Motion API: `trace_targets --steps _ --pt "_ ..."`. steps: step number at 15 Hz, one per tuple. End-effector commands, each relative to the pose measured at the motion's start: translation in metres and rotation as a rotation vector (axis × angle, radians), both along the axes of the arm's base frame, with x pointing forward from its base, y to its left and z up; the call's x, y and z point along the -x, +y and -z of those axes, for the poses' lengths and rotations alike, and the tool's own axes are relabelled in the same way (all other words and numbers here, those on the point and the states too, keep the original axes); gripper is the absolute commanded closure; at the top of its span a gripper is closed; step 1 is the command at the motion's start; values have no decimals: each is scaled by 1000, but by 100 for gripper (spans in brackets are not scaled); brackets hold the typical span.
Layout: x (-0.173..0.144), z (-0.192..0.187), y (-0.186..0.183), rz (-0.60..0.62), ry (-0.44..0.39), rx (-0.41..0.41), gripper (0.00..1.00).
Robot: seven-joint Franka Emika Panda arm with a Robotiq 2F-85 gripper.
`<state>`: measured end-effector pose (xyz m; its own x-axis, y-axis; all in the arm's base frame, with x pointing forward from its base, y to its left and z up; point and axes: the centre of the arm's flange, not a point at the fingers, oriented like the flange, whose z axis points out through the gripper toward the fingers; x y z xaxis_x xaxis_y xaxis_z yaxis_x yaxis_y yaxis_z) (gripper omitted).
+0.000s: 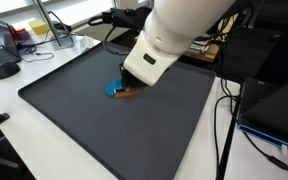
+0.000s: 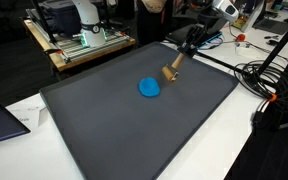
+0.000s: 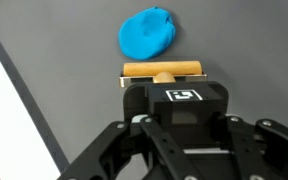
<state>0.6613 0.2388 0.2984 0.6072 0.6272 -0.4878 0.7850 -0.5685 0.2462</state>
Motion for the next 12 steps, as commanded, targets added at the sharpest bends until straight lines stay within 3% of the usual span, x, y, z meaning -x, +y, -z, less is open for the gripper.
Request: trace_targets --steps 1,6,12 --pt "-15 0 11 -56 47 38 77" --pt "-22 -18 -15 -15 102 -24 77" --pt "-42 -65 -106 161 104 -274 77"
